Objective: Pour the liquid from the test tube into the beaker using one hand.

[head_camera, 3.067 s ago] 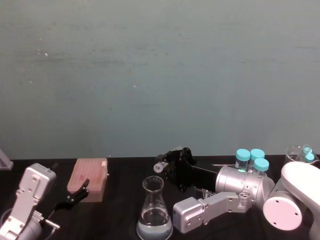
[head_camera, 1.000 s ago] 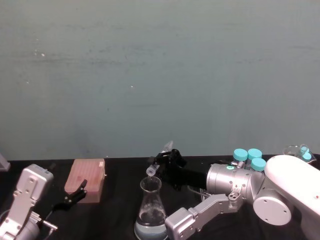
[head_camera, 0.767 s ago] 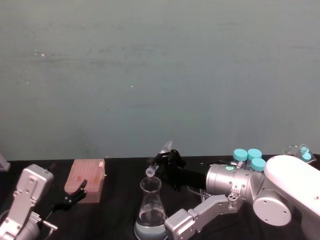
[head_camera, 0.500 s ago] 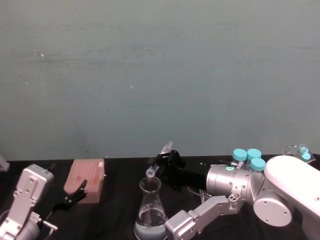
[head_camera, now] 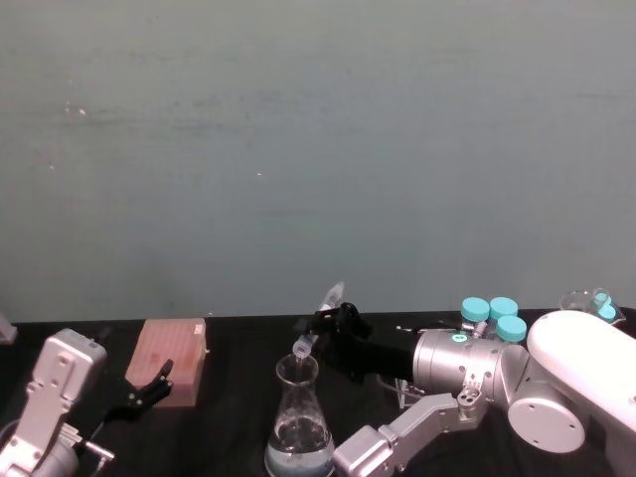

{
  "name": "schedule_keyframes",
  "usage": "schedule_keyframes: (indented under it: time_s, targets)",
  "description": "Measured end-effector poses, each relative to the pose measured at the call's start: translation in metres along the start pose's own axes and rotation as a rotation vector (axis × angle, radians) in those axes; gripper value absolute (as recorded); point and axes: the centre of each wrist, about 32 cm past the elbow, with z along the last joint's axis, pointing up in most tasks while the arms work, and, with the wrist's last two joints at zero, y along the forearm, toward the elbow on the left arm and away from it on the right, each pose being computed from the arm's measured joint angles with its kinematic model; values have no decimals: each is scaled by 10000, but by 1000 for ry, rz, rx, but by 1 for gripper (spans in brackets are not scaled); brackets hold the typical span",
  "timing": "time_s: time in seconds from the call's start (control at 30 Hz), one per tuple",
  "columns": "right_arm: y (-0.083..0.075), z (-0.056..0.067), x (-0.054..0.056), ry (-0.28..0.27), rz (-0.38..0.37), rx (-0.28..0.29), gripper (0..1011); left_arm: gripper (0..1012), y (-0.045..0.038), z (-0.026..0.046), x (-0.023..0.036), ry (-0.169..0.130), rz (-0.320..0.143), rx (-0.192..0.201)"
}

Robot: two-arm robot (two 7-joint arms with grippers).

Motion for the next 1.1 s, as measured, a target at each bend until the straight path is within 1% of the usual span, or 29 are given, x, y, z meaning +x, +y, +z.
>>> schedule_keyframes:
  time_s: [0.27, 0.53, 1.1]
  targets:
    - [-7, -4, 14, -27, 3, 3, 221, 1000, 0, 0, 0, 0, 0, 0]
    - [-10, -4, 29, -43, 2, 4, 221, 1000, 0, 0, 0, 0, 0, 0]
    - [-6, 1, 41, -44, -6, -1, 221, 1000, 0, 0, 0, 0, 0, 0]
